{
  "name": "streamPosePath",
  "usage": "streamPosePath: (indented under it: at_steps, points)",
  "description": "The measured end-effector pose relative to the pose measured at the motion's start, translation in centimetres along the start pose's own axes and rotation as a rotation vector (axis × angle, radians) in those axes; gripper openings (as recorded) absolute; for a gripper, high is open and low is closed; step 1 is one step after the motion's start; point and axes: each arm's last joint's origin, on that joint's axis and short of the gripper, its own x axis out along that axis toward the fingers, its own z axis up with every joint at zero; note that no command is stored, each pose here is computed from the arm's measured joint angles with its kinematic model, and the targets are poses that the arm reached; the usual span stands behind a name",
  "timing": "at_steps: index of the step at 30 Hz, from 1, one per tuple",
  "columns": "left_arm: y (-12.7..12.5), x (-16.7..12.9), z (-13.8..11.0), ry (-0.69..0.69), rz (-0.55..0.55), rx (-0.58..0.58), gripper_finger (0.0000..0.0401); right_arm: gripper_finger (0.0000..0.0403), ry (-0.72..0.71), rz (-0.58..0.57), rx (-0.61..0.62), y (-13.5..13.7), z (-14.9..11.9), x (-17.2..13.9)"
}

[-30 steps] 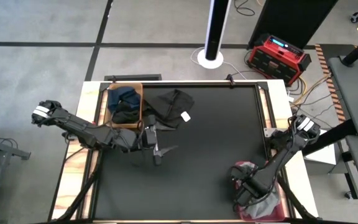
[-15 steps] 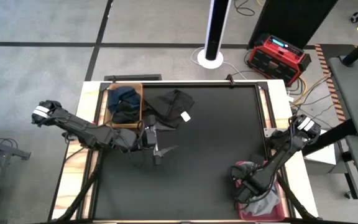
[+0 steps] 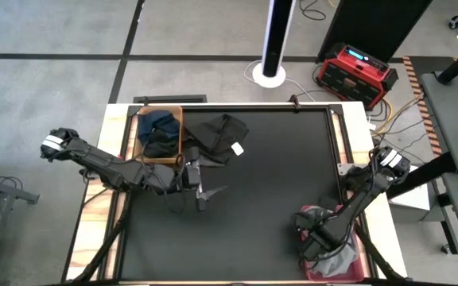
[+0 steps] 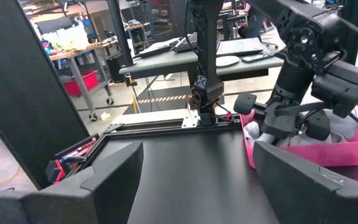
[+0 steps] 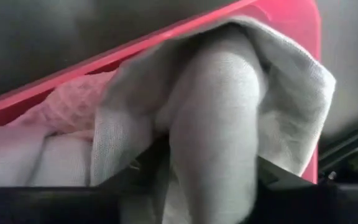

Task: Sort towels by color in basket
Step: Put the gray towel into the pink bin

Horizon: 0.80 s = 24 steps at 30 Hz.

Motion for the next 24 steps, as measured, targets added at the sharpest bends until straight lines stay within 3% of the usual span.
streamPosePath:
  at_steps: [6, 13, 20, 24]
  points:
    - [0.0, 0.0, 0.0, 0.000, 0.000, 0.000, 0.0287, 0.0169, 0.038, 0.015, 0.000, 0.1, 0.0, -2.2]
    - [0.0, 0.0, 0.0, -0.001, 0.000, 0.000, 0.0287, 0.0195, 0.047, 0.104, -0.002, 0.8, 0.2, -5.0]
    - [0.0, 0.0, 0.0, -0.001, 0.000, -0.001, 0.0287, 0.0186, 0.030, 0.142, -0.001, 0.8, 0.2, -7.8]
    - [0.0, 0.0, 0.0, -0.001, 0.000, -0.005, 0.0287, 0.0160, 0.012, 0.158, -0.001, 0.7, 0.3, -8.8]
